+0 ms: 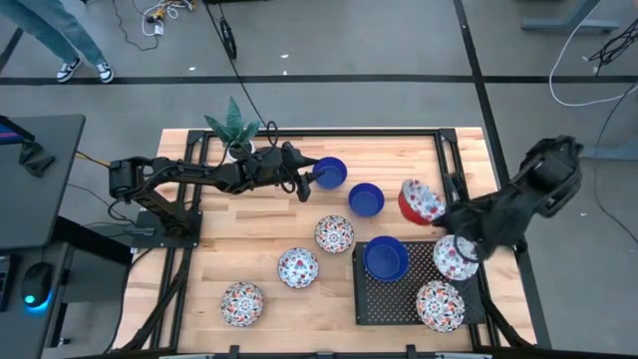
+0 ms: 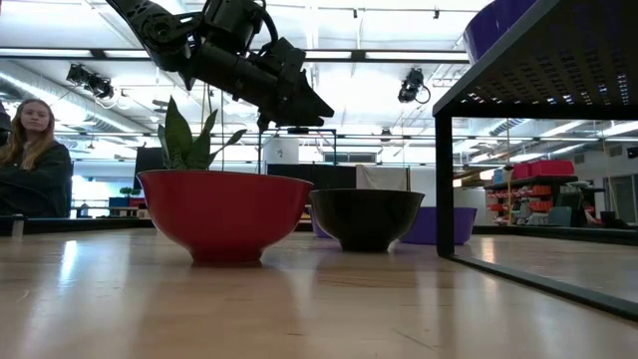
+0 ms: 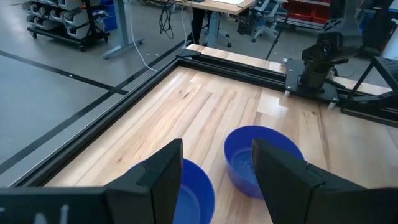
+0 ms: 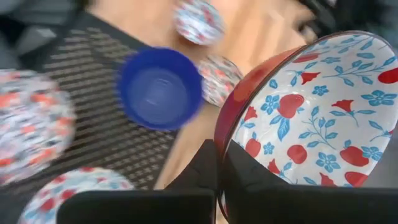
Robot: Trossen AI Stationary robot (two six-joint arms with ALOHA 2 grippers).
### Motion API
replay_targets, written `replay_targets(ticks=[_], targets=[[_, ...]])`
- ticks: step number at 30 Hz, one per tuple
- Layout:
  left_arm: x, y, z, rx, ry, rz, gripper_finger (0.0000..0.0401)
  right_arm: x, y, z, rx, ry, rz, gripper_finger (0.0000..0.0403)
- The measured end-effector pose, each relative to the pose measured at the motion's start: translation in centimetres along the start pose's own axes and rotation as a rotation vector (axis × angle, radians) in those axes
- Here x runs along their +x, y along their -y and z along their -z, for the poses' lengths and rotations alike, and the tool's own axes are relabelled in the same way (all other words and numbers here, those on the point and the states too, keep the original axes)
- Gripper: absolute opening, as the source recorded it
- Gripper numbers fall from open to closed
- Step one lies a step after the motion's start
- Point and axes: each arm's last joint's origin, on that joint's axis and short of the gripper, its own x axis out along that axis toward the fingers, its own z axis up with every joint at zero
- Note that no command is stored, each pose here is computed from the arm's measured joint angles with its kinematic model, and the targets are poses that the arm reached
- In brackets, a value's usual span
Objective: Pick & Place Mini bowls
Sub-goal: Stack the top red patterned bowl on the red patterned bowl on the shelf
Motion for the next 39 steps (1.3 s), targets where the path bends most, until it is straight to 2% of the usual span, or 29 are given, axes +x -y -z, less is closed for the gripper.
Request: replay_targets(ticks=[5, 9, 14, 17, 20, 25, 28, 30, 32, 35, 37, 39], targets=[[0.0, -0.1, 0.0, -0.004, 0.002, -0.018, 0.0197, -1.0, 0.0, -1.3, -0.153, 0.051, -0.112, 0.0], [0.0, -0.2, 0.0, -0.004, 0.005, -0.047, 0.0197, -1.2, -0.7, -1.3, -0.122, 0.052, -0.225, 0.0], [0.0, -0.2, 0.0, -0.004, 0.007, -0.06, 0.0197, -1.8, -2.1, -1.1, -0.055, 0.056, -0.271, 0.0], [0.0, -0.2, 0.0, -0.003, 0.007, -0.06, 0.0197, -1.0, -3.0, -0.5, -0.048, 0.014, -0.269, 0.0], [0.0, -0.2, 0.0, -0.003, 0.007, -0.06, 0.0197, 0.2, -3.3, 0.7, -0.069, -0.025, -0.192, 0.0], [0.0, -0.2, 0.0, 0.0, 0.004, -0.061, 0.0197, 2.2, -2.2, 2.9, -0.142, -0.069, 0.08, 0.0], [0.0, -0.2, 0.2, 0.008, -0.014, -0.063, 0.0197, 4.1, -1.3, 3.5, -0.116, -0.132, 0.27, 0.0], [0.0, -0.2, 0.3, 0.01, -0.028, -0.064, 0.0197, 4.8, -0.6, 3.3, -0.125, -0.156, 0.309, 0.0], [0.0, -0.3, 0.4, 0.01, -0.039, -0.065, 0.0197, 5.2, -0.4, 2.8, -0.225, -0.152, 0.229, 0.0], [0.0, -0.3, 0.5, 0.002, -0.047, -0.066, 0.0197, 5.4, -0.6, 1.9, -0.364, -0.075, 0.093, 0.0], [0.0, -0.2, 0.5, 0.002, -0.051, -0.066, 0.0197, 4.7, -0.6, 1.9, -0.399, -0.068, 0.033, 0.0], [0.0, -0.2, 0.6, -0.001, -0.053, -0.066, 0.0197, 4.0, -0.8, 2.2, -0.416, -0.12, 0.004, 0.0]])
